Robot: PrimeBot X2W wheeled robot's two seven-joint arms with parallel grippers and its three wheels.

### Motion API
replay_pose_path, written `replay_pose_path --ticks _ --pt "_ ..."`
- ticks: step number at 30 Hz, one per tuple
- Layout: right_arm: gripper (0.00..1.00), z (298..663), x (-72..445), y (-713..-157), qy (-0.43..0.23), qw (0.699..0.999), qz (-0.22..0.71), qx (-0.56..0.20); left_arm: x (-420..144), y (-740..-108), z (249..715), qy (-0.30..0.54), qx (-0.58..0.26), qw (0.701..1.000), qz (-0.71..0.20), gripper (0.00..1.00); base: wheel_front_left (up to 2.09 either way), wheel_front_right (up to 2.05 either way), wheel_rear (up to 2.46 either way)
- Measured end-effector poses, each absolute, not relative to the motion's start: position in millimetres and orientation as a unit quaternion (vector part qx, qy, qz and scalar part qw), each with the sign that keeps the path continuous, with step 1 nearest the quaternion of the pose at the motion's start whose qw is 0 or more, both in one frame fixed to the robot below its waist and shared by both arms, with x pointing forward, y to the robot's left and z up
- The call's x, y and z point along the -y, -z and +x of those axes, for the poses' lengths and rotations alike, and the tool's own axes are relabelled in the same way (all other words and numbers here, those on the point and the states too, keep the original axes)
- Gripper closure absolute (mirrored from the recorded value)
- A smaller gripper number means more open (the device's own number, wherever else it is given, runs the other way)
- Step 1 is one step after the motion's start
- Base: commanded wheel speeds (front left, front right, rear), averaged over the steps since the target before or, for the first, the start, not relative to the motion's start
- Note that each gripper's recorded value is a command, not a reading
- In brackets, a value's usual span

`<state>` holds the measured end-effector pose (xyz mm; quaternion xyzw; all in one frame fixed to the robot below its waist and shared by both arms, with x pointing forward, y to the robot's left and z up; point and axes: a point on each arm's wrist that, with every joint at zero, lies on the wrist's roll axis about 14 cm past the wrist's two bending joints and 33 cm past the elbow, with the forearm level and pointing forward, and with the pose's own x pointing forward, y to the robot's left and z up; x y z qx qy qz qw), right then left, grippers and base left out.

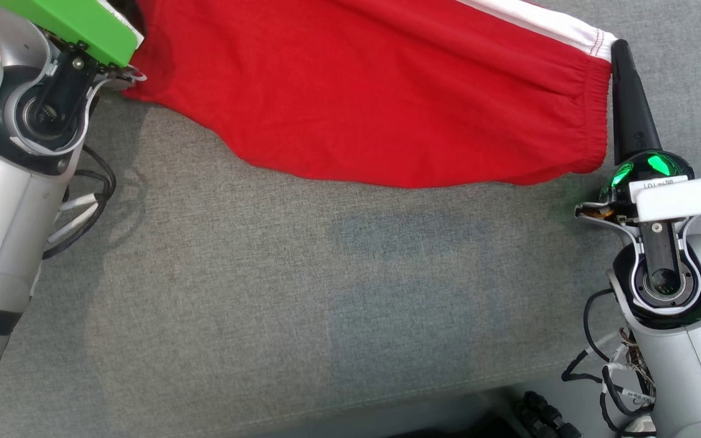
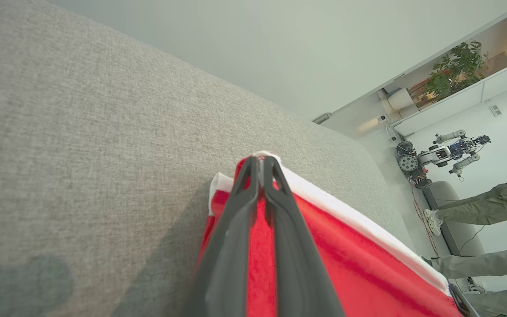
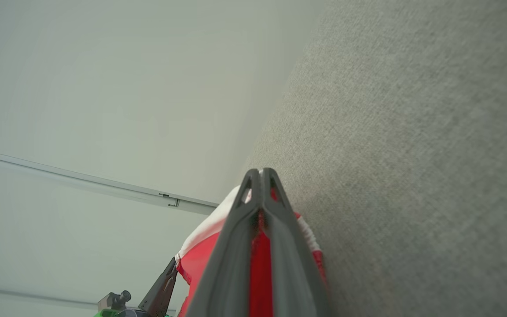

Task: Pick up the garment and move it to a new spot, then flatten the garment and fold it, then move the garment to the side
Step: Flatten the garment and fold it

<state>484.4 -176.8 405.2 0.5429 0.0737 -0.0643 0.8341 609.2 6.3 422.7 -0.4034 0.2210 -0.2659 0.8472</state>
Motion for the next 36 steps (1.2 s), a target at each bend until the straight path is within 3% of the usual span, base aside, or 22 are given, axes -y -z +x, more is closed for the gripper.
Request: replay_pose_path --ticks 1,13,21,30,36 --pt "0.0 485 177 -406 0.064 0.835 0.542 -0.073 -6 -422 609 0.265 -0.222 0.847 -0.404 0.0 0.0 0.0 0.0" --pt "0.0 486 169 -432 0.026 0.841 0.538 -0.043 7 -432 598 0.28 -0.221 0.841 -0.406 0.0 0.0 0.0 0.0" --pt "0.0 461 183 -440 0.046 0.851 0.523 -0.031 -6 -431 576 0.26 -0.213 0.847 -0.411 0.0 0.0 0.0 0.0" --pt "0.0 418 170 -451 0.056 0.833 0.549 -0.038 -17 -444 538 0.258 -0.179 0.876 -0.366 0.0 0.0 0.0 0.0" --pt "0.0 385 165 -440 0.058 0.851 0.517 -0.074 -27 -451 509 0.261 -0.145 0.904 -0.306 0.0 0.0 0.0 0.0"
